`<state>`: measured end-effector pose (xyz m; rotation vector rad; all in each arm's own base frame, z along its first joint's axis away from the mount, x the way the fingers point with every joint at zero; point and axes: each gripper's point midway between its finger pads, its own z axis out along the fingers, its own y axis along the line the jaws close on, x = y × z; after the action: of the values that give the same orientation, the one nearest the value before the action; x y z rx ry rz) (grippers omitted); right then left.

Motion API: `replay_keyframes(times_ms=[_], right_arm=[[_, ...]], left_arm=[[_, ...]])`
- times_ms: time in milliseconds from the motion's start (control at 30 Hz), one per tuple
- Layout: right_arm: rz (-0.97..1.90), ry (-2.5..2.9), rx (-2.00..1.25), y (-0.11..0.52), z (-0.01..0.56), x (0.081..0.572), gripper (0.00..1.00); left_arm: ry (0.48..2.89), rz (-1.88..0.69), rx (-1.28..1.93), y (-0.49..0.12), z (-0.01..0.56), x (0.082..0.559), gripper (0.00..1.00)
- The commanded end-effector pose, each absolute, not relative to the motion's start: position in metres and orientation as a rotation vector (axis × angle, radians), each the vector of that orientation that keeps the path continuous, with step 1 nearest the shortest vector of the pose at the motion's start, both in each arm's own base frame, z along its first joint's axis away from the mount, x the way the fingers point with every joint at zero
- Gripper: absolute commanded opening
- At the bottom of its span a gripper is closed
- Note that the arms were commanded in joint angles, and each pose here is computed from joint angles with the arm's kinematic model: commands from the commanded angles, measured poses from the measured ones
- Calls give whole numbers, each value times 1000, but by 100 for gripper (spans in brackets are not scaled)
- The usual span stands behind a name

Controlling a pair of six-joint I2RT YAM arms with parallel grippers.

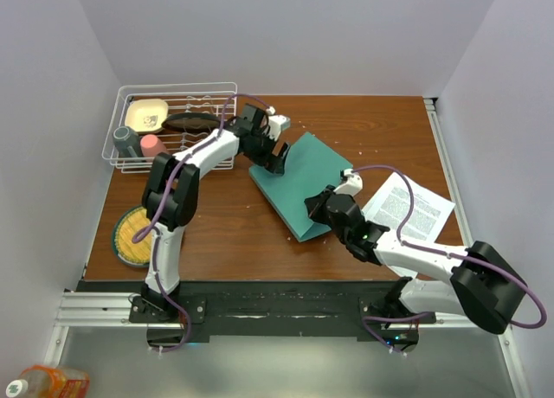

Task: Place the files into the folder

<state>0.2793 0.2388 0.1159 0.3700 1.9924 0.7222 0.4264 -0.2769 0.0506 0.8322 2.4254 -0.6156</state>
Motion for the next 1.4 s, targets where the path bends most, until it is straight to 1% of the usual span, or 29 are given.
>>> replay_keyframes(times_ms=[0, 67, 100, 167, 200, 233, 267, 300, 367, 433, 467, 500, 533, 567, 600, 667, 700, 733, 800, 933, 967, 1000, 1067, 1100, 1133, 1200, 1233, 1300, 1367], right_arm=[[754, 1862, 215, 261, 176, 290, 0], [664, 1878, 116, 262, 173, 283, 0], [646, 1866, 86, 265, 180, 281, 0], [554, 1850, -3, 269, 188, 271, 0], [518, 1840, -27, 270, 191, 267, 0], [458, 1846, -88, 269, 189, 261, 0], [458, 1834, -140, 281, 196, 248, 0], [389, 1815, -124, 275, 200, 247, 0], [319, 1797, -224, 287, 202, 226, 0], [222, 1770, -287, 289, 203, 217, 0], [216, 1749, -370, 309, 203, 198, 0], [109, 1712, -413, 306, 205, 195, 0], [59, 1695, -454, 311, 204, 187, 0], [22, 1672, -526, 328, 201, 172, 0], [-89, 1636, -576, 326, 202, 169, 0], [-164, 1580, -673, 341, 201, 151, 0], [-274, 1537, -775, 346, 189, 147, 0], [-323, 1522, -793, 347, 185, 145, 0], [-385, 1495, -874, 356, 176, 137, 0], [-366, 1479, -996, 372, 155, 121, 0], [-347, 1478, -1029, 379, 150, 114, 2], [-340, 1497, -1037, 379, 143, 112, 16], [-283, 1536, -1062, 390, 128, 106, 24], [-234, 1550, -1059, 398, 125, 103, 32], [-204, 1558, -1074, 404, 120, 101, 36], [-158, 1552, -1106, 419, 114, 97, 39], [-141, 1557, -1091, 429, 119, 99, 45], [-144, 1559, -1139, 444, 102, 98, 50], [-155, 1561, -1149, 456, 93, 104, 60]], left_arm=[[2230, -655, 850, -303, 167, 442, 100], [2216, -628, 791, -290, 198, 455, 100], [2145, -623, 742, -283, 237, 469, 100], [2119, -648, 733, -277, 266, 467, 100], [2059, -645, 716, -270, 297, 469, 100], [2037, -676, 723, -268, 309, 463, 100], [2030, -691, 725, -264, 317, 458, 100], [2009, -694, 730, -258, 329, 450, 100], [2003, -706, 755, -252, 334, 439, 100], [2022, -695, 754, -239, 331, 431, 100], [2036, -692, 751, -234, 328, 429, 100], [2051, -687, 728, -222, 327, 429, 100], [2063, -706, 720, -217, 326, 427, 100], [2077, -723, 712, -212, 325, 424, 100], [2085, -729, 687, -200, 326, 426, 100], [2100, -764, 682, -192, 328, 421, 100], [2104, -758, 668, -184, 329, 422, 100], [2105, -763, 668, -181, 329, 421, 100], [2108, -757, 664, -174, 333, 416, 100], [2100, -740, 661, -168, 339, 409, 100], [2095, -738, 658, -167, 342, 407, 100], [2093, -737, 655, -167, 343, 407, 100], [2089, -741, 654, -167, 346, 405, 100], [2089, -739, 653, -167, 345, 404, 100], [2089, -736, 651, -166, 345, 404, 100], [2091, -738, 648, -166, 344, 402, 100], [2093, -739, 643, -166, 344, 402, 100], [2089, -740, 639, -165, 345, 401, 100], [2083, -740, 635, -166, 348, 400, 100]])
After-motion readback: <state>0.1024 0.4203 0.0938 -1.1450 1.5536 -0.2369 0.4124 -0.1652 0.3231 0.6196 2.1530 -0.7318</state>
